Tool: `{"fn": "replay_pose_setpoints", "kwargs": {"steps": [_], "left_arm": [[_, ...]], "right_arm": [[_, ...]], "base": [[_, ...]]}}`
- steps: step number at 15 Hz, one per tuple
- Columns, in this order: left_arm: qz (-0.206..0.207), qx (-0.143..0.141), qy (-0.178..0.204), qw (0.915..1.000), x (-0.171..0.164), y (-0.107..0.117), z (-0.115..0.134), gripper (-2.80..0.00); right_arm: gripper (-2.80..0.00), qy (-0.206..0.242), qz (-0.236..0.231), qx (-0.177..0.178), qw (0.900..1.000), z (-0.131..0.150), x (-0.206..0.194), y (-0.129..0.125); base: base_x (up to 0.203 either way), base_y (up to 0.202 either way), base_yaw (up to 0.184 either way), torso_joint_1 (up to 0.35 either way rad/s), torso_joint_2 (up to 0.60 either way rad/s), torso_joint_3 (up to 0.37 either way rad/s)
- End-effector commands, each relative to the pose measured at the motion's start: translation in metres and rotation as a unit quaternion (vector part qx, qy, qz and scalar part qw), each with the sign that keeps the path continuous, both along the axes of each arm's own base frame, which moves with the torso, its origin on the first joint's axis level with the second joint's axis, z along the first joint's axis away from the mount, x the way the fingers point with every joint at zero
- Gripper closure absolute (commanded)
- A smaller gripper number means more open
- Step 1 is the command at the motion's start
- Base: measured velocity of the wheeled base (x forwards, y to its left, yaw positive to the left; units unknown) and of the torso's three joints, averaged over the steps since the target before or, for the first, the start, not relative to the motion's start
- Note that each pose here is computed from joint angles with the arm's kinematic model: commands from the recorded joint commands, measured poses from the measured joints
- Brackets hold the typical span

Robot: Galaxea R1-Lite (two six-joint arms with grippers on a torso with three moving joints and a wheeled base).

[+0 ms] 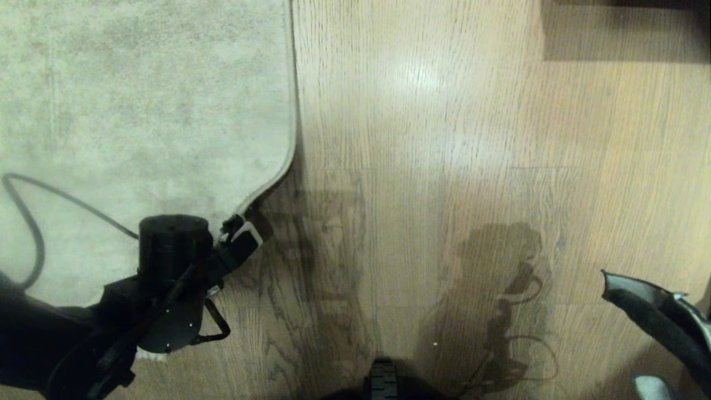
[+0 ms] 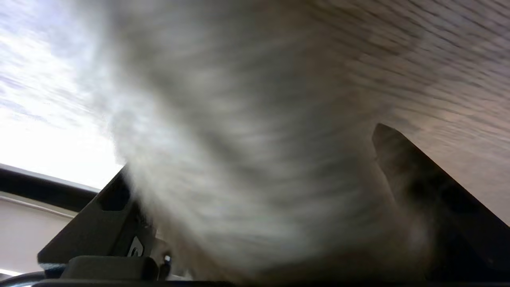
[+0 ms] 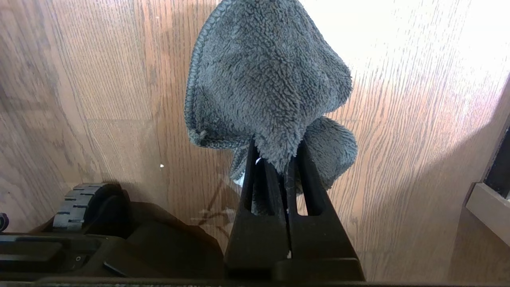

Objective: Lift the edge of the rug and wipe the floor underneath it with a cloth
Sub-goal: Lift up the carpet

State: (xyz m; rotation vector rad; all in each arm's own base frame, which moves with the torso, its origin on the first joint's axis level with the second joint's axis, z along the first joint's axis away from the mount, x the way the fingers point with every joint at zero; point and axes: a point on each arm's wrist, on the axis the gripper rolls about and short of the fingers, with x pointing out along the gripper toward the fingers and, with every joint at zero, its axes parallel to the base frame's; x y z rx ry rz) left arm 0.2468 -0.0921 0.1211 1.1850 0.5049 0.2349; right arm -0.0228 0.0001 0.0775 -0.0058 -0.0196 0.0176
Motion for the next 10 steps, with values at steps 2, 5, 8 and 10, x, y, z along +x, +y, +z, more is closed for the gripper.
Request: {"fn": "replay_pose_setpoints", "kwargs": {"steps": [2, 5, 8, 10], "left_arm": [[-0.007, -0.001, -0.011, 0.9999, -0.005, -0.001, 0.007, -2.80], [-0.009, -0.001, 0.000, 1.0000, -0.010, 0.000, 0.001, -2.80], [0.000, -0.022, 0.024, 0.9995, -0.027, 0.006, -0.020, -2.80], [0.006, -0.038, 0.037, 0.9986, -0.034, 0.008, -0.032, -2.80]], "right_arm": [[0.00, 0.001, 0.000, 0.000, 1.000, 0.000, 0.000, 0.000], [0.00, 0.001, 0.000, 0.000, 1.000, 0.000, 0.000, 0.000], [0.00, 0.001, 0.000, 0.000, 1.000, 0.000, 0.000, 0.000], [0.00, 0.001, 0.000, 0.000, 1.000, 0.000, 0.000, 0.000]], "base": [[0.000, 0.000, 0.000, 0.000, 0.00, 0.000], [0.000, 0.000, 0.000, 0.000, 0.00, 0.000], [0.000, 0.000, 0.000, 0.000, 0.00, 0.000], [0.000, 0.000, 0.000, 0.000, 0.00, 0.000]]}}
